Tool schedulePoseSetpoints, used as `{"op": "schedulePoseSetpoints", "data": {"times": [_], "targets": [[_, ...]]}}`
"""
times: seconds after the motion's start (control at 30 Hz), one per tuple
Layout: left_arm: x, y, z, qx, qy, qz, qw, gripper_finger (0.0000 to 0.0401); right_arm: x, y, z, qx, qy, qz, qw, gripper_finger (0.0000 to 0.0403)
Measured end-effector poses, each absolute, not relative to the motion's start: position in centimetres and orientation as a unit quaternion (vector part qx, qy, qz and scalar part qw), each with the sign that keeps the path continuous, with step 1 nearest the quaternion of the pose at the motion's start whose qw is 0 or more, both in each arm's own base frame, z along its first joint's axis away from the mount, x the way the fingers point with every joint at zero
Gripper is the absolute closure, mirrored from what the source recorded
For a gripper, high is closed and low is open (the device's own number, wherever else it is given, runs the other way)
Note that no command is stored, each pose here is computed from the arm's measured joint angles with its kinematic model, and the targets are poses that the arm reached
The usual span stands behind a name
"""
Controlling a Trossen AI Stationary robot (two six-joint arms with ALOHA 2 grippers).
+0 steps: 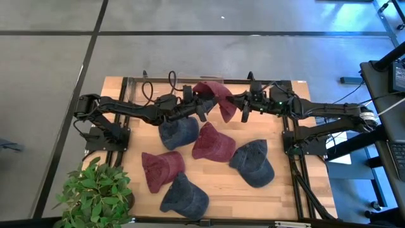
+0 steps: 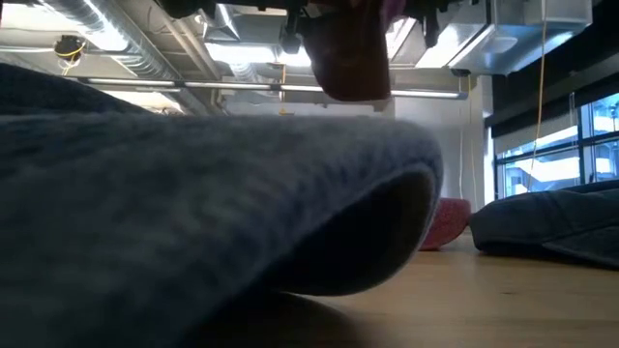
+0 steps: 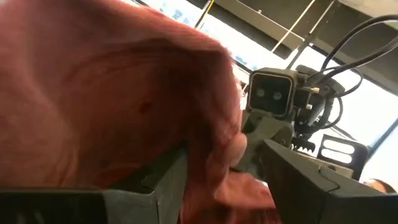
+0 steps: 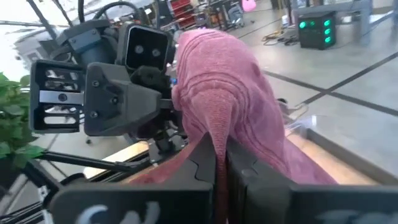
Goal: Pick & Place hat
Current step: Put the top dark red cap into the left transparent bin
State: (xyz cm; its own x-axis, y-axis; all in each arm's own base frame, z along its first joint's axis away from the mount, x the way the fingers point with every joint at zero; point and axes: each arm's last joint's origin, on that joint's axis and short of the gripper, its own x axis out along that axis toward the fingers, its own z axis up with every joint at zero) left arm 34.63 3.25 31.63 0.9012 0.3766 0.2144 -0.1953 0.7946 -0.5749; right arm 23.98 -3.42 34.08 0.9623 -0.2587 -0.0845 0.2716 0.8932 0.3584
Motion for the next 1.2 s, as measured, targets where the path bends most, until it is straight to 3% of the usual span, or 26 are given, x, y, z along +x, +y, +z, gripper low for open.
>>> {"op": "schedulePoseSetpoints", "data": {"times": [0.37,0.7,1.0,1.2], "targets": [[34.5,3.4,31.7,-0.274,-0.170,0.182,0.929,0.0222,25.1,-3.2,33.7,0.183,0.011,-0.115,0.976,0.0394],[34.5,3.4,31.9,-0.272,-0.182,0.176,0.928,0.0378,25.1,-3.2,33.7,0.176,0.014,-0.116,0.977,0.0384],[33.8,4.0,32.8,-0.285,-0.175,0.123,0.934,0.0379,25.0,-3.0,33.8,0.095,0.024,-0.094,0.991,0.0372],[31.9,5.6,33.8,-0.328,-0.124,0.116,0.929,0.0379,24.0,-2.9,33.8,0.068,0.050,-0.094,0.992,0.0295]]}}
